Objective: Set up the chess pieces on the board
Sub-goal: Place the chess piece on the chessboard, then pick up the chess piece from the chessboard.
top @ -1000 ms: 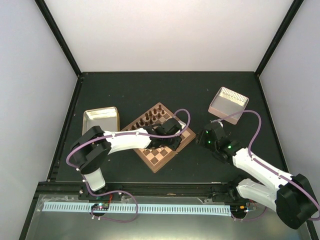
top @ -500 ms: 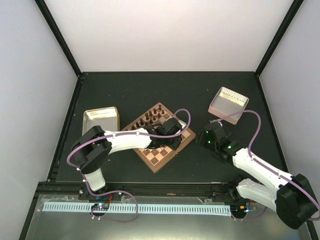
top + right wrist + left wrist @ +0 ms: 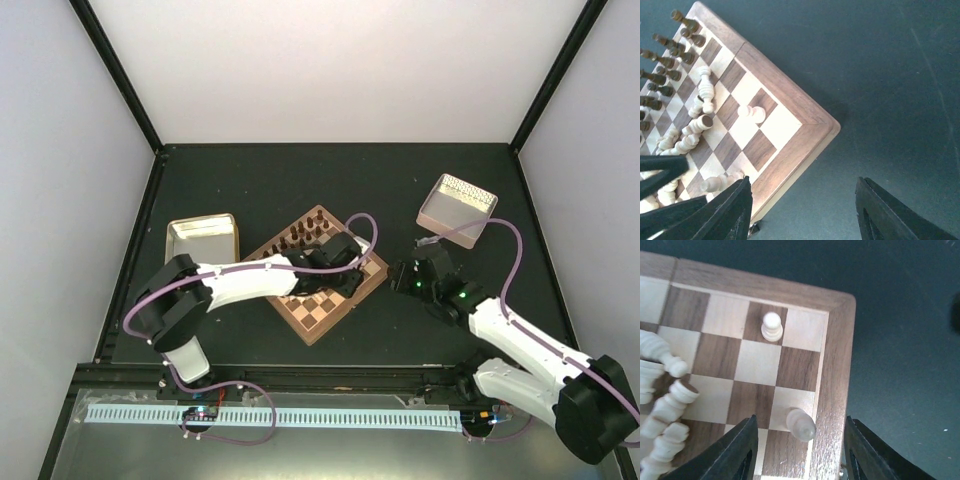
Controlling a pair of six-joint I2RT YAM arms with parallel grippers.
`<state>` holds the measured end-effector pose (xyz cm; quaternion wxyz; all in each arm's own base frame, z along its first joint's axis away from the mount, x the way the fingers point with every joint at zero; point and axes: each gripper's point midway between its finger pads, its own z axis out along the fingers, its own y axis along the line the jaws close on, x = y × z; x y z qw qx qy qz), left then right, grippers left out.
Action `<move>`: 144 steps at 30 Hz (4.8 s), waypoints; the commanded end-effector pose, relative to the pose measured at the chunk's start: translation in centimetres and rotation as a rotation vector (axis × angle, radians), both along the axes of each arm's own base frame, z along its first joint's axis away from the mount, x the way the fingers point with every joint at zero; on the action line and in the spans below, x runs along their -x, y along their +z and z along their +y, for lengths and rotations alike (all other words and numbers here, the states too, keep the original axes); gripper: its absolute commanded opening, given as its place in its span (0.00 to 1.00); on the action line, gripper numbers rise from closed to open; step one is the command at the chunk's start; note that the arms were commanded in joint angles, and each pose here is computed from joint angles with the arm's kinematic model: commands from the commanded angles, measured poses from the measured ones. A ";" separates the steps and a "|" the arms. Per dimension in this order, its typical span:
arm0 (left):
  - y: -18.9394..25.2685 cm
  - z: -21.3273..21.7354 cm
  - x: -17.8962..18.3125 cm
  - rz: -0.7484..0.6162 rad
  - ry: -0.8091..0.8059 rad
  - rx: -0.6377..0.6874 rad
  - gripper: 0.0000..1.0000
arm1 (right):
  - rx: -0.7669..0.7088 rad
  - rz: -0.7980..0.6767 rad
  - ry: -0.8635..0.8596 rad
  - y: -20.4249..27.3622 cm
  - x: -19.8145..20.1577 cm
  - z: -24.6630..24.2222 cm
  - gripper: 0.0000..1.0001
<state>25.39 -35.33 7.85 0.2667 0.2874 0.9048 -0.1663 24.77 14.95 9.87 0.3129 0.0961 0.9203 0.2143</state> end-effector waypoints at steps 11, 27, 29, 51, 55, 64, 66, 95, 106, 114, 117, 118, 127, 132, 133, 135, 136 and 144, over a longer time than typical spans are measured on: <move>13.8 11.0 -4.7 -0.203 0.349 0.290 0.52 | 0.074 -0.008 0.290 3.2 -3.3 6.5 0.58; 19.7 20.3 -3.1 -0.404 0.533 0.454 0.66 | 0.350 0.125 0.245 1.1 -8.6 14.6 0.47; 19.7 20.2 -3.0 -0.402 0.528 0.459 0.66 | 0.369 0.133 0.219 0.7 -9.3 14.6 0.42; 17.5 20.0 -4.3 -0.353 0.546 0.440 0.66 | 0.430 0.207 0.264 -5.0 -11.3 15.1 0.22; 17.2 20.0 -4.3 -0.345 0.546 0.435 0.66 | 0.436 0.226 0.261 -5.9 -11.1 14.5 0.21; 16.7 19.7 -4.2 -0.324 0.533 0.437 0.66 | 0.423 0.241 0.261 -6.6 -10.9 14.4 0.18; 16.6 19.5 -4.2 -0.316 0.523 0.441 0.66 | 0.408 0.249 0.271 -6.8 -10.7 14.6 0.13; 13.7 17.8 -3.8 -0.176 0.496 0.508 0.67 | 0.255 0.032 0.322 -2.9 -11.7 15.5 0.09; 13.9 15.7 -3.7 -0.053 0.425 0.661 0.68 | 0.007 -0.330 0.563 4.3 -9.6 18.9 0.09; 13.1 14.0 -4.6 0.108 0.386 0.749 0.68 | -0.139 -0.434 0.778 6.0 -6.4 21.2 0.08; 11.5 13.3 -4.8 0.183 0.386 0.757 0.62 | -0.185 -0.449 0.848 6.0 -5.1 21.8 0.09; 10.8 13.2 -4.9 0.211 0.393 0.763 0.59 | -0.200 -0.452 0.869 6.0 -4.8 22.0 0.09; 7.5 12.3 -5.5 0.348 0.464 0.851 0.43 | -0.237 -0.462 0.991 5.3 -2.4 23.2 0.10; 6.0 12.3 -5.1 0.415 0.506 0.862 0.27 | -0.227 -0.457 0.965 4.9 -2.8 23.3 0.11; 5.9 12.3 -5.0 0.420 0.509 0.862 0.24 | -0.227 -0.453 0.961 4.8 -2.9 23.3 0.11; 5.7 12.3 -4.7 0.434 0.508 0.863 0.16 | -0.221 -0.449 0.949 4.5 -3.1 23.3 0.11; 5.7 12.2 -4.5 0.439 0.506 0.867 0.12 | -0.219 -0.444 0.943 4.3 -3.2 23.3 0.11; 4.6 12.7 -4.2 0.426 0.519 0.831 0.02 | -0.186 -0.379 0.920 2.5 -3.4 22.9 0.24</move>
